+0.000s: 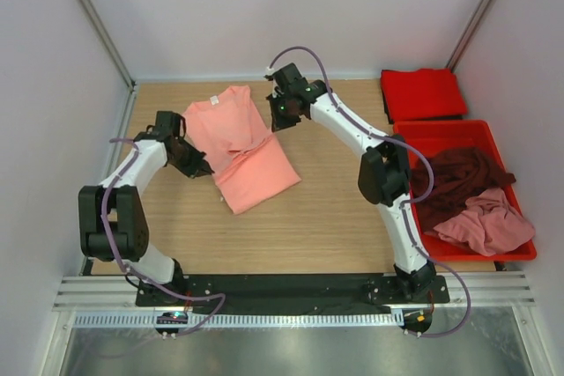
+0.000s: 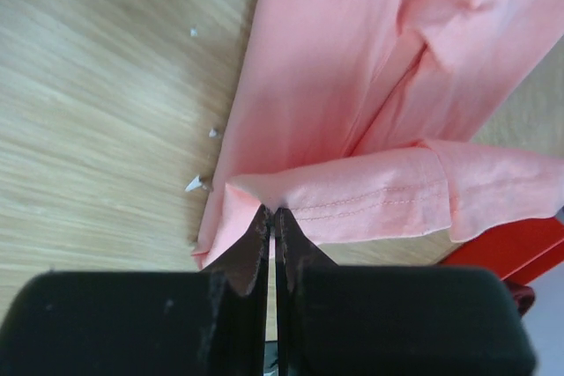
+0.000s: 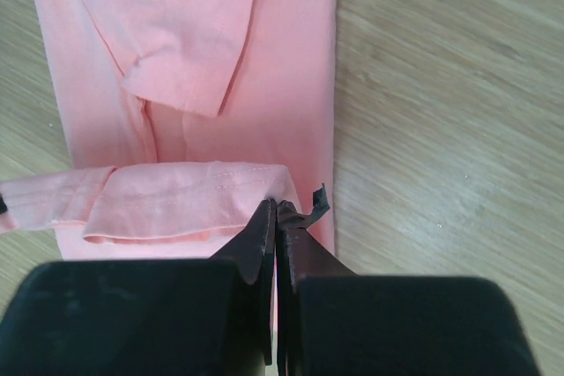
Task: Fold and stack the t-shirts
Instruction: Fold the tshirt
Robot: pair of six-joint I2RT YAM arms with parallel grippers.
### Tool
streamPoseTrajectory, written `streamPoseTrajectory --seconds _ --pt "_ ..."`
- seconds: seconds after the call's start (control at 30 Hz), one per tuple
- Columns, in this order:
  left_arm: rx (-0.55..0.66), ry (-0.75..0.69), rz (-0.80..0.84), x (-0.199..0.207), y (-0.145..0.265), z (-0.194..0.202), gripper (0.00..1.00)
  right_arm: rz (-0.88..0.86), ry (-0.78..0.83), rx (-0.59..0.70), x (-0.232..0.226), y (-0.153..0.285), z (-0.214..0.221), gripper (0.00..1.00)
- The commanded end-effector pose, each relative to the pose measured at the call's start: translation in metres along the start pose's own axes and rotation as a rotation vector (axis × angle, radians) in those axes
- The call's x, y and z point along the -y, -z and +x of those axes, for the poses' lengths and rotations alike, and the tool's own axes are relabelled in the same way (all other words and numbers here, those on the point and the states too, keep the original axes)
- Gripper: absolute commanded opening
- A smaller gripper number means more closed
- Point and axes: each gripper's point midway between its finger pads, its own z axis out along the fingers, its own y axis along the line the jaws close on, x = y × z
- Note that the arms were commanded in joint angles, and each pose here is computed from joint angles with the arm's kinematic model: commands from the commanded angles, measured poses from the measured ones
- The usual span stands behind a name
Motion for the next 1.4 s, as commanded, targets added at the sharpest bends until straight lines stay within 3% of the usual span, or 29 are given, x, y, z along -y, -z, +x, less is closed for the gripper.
streamPoseTrajectory --seconds 0.0,0.3,0.83,0.93,1.03,1.17,1.23,1.37 --pt "0.006 0.002 0.086 0.016 0.005 -0.026 0.00 -0.043 0.013 0.111 0.000 0.010 -0.040 0.01" --pt "-0.015 0.018 0.097 0.031 -0.014 -0.052 0.00 -0.149 -0.011 0.209 0.000 -0.009 -0.069 0.01" --pt "0.006 0.043 0.025 0.023 -0.045 -0.083 0.00 -0.232 -0.039 0.236 -0.003 -0.067 -0.067 0.02" --pt "0.008 0.058 0.001 0.017 -0.050 -0.088 0.00 -0.239 -0.049 0.252 -0.003 -0.071 -0.071 0.08" --pt "0.033 0.067 -0.016 0.016 -0.046 -0.100 0.10 -0.247 -0.071 0.271 -0.003 -0.072 -0.077 0.13" --pt "0.122 0.060 -0.045 0.018 -0.018 -0.121 0.20 -0.242 -0.112 0.300 0.001 -0.059 -0.090 0.42" --pt "0.208 0.037 -0.117 0.009 0.001 -0.131 0.23 -0.228 -0.111 0.300 0.004 -0.042 -0.094 0.50" --pt "0.300 -0.063 -0.128 0.010 0.030 -0.124 0.30 -0.202 -0.076 0.222 0.010 -0.025 -0.068 0.54"
